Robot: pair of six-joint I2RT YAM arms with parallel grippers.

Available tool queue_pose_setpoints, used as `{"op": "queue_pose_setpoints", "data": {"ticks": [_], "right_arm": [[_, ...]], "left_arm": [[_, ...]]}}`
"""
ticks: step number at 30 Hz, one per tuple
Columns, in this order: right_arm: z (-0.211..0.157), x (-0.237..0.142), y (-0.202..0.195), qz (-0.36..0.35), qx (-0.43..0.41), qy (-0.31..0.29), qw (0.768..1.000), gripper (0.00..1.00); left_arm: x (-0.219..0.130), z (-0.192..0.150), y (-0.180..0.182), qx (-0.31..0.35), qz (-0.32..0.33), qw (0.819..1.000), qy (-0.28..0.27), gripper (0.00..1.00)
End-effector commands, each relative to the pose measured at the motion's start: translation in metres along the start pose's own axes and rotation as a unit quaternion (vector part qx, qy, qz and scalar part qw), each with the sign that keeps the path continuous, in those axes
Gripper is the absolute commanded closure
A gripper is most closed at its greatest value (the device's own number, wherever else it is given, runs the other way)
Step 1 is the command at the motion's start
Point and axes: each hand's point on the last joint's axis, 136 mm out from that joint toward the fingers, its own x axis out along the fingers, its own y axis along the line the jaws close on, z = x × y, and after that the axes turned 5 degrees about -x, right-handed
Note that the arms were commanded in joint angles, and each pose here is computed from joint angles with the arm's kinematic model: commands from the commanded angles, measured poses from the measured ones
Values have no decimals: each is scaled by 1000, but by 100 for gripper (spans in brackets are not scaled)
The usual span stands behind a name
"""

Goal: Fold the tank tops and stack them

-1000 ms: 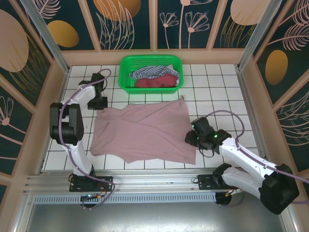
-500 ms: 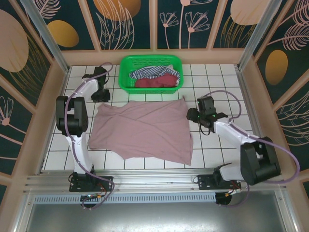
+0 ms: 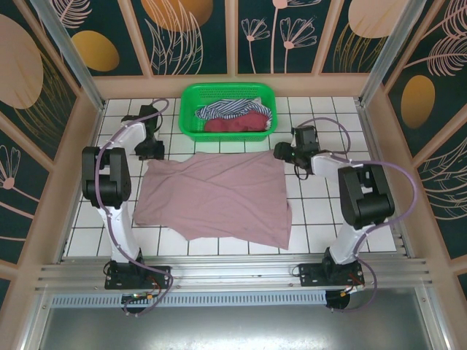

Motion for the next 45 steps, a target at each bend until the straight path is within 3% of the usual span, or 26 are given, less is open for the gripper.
{"op": "queue_pose_setpoints", "data": {"ticks": [1,7,12,18,23,28,32,37,39,45], "right_arm": [[19,16,4,24,-8,-16,1000,42],[21,39,-2,38,0,-3,999,46],[16,49,-6,43,4,8,999,65],[18,51,-10,36,-5,10,999,76],[21,47,-15,30,-9,3,999,84],[27,41,-17,32,-9,-4,999,88],[29,40,-18,39,-8,-9,999,92],[37,34,-14,51,-12,-24,998,95],[43,29,-9,60,-16,-35,997,95],[56,11,-3,84,-23,-71,994,96]], "left_arm": [[-4,4,-6,-3,-26,1000,-7,59],[-6,19,-14,-12,-44,999,-16,58],[1,9,-18,-16,-55,998,1,60],[-1,4,-1,-9,-11,1000,4,61],[7,-2,-1,-7,-9,1000,17,70],[8,-10,11,4,23,999,23,73],[13,-15,7,4,11,999,33,74],[13,-3,5,2,11,1000,20,89],[10,3,4,0,9,1000,15,99],[1,20,11,-3,27,1000,-4,100]]}}
